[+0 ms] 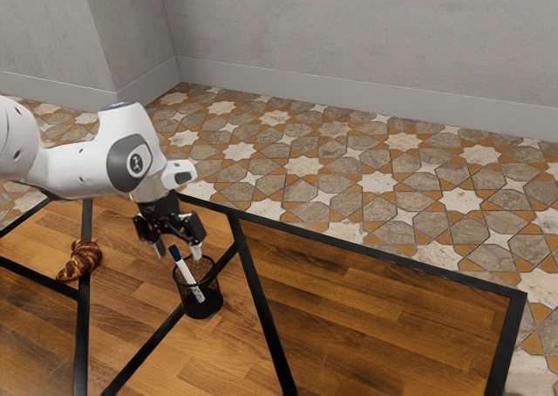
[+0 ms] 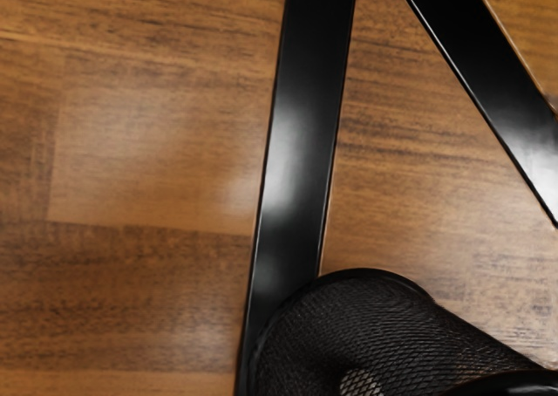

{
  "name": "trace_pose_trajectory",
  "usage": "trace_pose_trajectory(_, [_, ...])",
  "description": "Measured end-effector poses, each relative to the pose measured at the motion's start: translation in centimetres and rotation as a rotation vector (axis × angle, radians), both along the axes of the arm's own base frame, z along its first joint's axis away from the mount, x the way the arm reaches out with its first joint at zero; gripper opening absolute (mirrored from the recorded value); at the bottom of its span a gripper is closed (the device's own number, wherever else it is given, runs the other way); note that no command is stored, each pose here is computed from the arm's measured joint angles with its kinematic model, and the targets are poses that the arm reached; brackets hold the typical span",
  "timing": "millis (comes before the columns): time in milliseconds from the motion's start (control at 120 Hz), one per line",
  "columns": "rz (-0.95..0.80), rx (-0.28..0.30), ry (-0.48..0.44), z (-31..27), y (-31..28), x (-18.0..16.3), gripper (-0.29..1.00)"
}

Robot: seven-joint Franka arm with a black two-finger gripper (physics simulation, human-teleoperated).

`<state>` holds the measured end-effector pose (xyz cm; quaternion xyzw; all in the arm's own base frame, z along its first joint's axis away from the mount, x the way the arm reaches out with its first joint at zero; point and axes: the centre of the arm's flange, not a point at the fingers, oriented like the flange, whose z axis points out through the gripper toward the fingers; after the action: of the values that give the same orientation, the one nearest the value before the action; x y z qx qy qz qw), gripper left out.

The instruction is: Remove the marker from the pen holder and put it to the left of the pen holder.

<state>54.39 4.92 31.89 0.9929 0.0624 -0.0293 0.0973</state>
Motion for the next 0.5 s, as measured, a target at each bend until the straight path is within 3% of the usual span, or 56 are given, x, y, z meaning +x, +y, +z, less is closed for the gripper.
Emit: trace_pose_trajectory(500, [0.010,-0.048,-0.024,1.0,-1.9,-2.9,0.67])
